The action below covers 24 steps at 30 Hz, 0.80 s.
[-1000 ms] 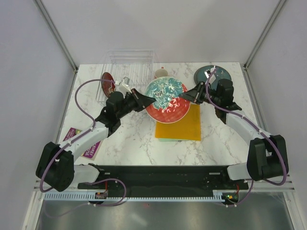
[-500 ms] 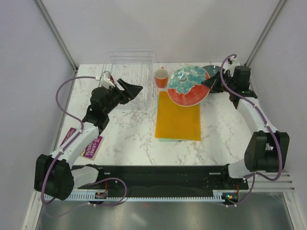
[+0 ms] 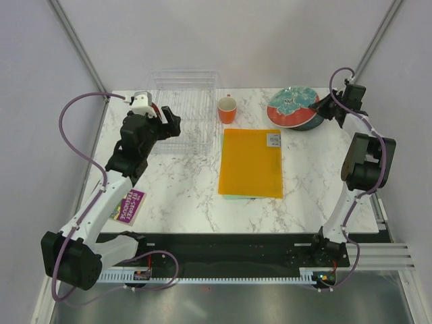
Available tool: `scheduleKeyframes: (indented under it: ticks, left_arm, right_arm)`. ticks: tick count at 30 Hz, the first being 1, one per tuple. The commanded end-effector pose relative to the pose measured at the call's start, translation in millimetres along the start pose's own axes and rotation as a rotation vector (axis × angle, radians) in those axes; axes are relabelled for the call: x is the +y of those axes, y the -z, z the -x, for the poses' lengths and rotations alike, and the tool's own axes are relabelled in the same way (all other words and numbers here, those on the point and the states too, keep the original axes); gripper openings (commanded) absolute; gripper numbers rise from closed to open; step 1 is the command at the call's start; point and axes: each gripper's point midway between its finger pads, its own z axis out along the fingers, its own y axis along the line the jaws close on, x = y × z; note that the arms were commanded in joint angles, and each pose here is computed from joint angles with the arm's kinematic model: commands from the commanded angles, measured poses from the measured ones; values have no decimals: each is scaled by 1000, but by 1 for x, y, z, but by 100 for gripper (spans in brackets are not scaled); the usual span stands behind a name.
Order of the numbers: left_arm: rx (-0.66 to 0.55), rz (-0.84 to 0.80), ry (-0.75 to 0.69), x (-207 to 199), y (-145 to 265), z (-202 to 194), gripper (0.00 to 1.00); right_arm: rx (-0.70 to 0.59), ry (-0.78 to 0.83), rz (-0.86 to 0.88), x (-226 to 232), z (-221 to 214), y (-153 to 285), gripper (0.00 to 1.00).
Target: Unload the plates from the dish rack
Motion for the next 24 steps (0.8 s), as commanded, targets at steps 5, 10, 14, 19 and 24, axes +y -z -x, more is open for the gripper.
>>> scheduleKeyframes:
  ticks: [5,10,14,19,24]
  left_arm:
    - [-27,254,-273,53,3,15,95]
    - [-14,260,-270,56,-6,9,95]
    - [9,259,-269,56,-11,1,95]
    - [13,272,-276,59,-12,0,95]
    - [5,275,-270,59,-10,2,95]
  right_arm:
    - [-192,-35,258,43,97,-12,0]
    - [-183,-63,250,23,95,-28,0]
    - [-166,-82,230,8,87,-37,0]
    - [-137,-105,207,-6,73,-47,0]
    - [-83,-148,209,-15,55,-56,20]
